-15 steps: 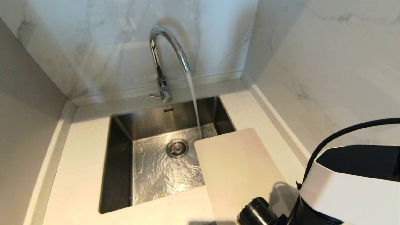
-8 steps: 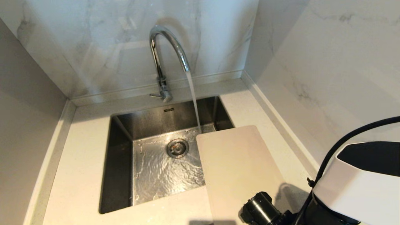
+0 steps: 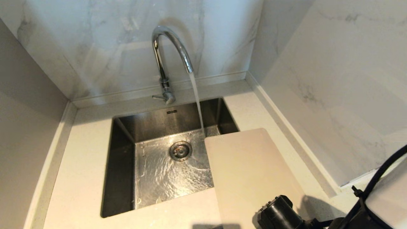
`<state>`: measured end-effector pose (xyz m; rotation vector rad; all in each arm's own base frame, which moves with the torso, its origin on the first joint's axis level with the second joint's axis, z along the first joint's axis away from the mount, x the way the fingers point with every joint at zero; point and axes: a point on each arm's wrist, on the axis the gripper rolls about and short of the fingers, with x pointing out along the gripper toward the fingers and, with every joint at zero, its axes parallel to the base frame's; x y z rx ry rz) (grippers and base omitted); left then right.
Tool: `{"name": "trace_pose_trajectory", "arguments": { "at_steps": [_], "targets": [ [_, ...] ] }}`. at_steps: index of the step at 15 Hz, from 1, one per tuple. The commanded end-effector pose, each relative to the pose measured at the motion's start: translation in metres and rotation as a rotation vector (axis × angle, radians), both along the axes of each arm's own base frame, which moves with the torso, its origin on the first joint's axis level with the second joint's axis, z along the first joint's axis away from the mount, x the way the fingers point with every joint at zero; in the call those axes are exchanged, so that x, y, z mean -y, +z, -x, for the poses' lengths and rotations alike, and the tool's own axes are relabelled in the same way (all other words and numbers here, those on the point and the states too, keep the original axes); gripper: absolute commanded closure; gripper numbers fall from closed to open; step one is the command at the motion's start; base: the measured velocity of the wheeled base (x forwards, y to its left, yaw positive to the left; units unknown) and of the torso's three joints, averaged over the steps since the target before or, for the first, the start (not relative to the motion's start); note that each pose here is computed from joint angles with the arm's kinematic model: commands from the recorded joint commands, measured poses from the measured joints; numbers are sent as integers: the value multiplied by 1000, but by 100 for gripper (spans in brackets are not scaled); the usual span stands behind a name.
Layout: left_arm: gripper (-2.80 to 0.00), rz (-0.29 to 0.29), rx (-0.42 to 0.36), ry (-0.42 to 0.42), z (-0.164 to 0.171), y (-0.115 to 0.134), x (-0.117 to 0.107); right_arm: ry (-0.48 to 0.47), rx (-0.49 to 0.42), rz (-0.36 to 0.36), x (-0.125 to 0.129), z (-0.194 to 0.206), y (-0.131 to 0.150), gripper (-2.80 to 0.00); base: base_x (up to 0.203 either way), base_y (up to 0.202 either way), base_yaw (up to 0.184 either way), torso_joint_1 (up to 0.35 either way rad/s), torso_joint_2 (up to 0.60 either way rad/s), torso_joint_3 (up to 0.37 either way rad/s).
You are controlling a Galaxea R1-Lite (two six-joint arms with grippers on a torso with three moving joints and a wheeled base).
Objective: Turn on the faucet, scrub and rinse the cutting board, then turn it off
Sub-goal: Pick up the cutting board
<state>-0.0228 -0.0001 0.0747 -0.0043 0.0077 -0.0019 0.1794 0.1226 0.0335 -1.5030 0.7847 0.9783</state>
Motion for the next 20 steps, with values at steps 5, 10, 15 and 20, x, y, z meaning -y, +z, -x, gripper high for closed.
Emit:
{"name": "trace_pose_trajectory", "arguments": {
  "at_steps": [5,10,15,20],
  "targets": [
    [0,0,-1,0,0,-1,0,2,80,-18,7,9,23,0,0,0,0,0,0,0],
    [0,0,-1,0,0,-1,0,24,138,19,16,19,44,0,0,0,0,0,0,0],
    [0,0,-1,0,0,-1,0,65,202,66,18,21,56,0,0,0,0,0,0,0],
    [0,0,-1,0,0,-1,0,110,278,78,23,27,70,0,0,0,0,0,0,0]
  ]
}}
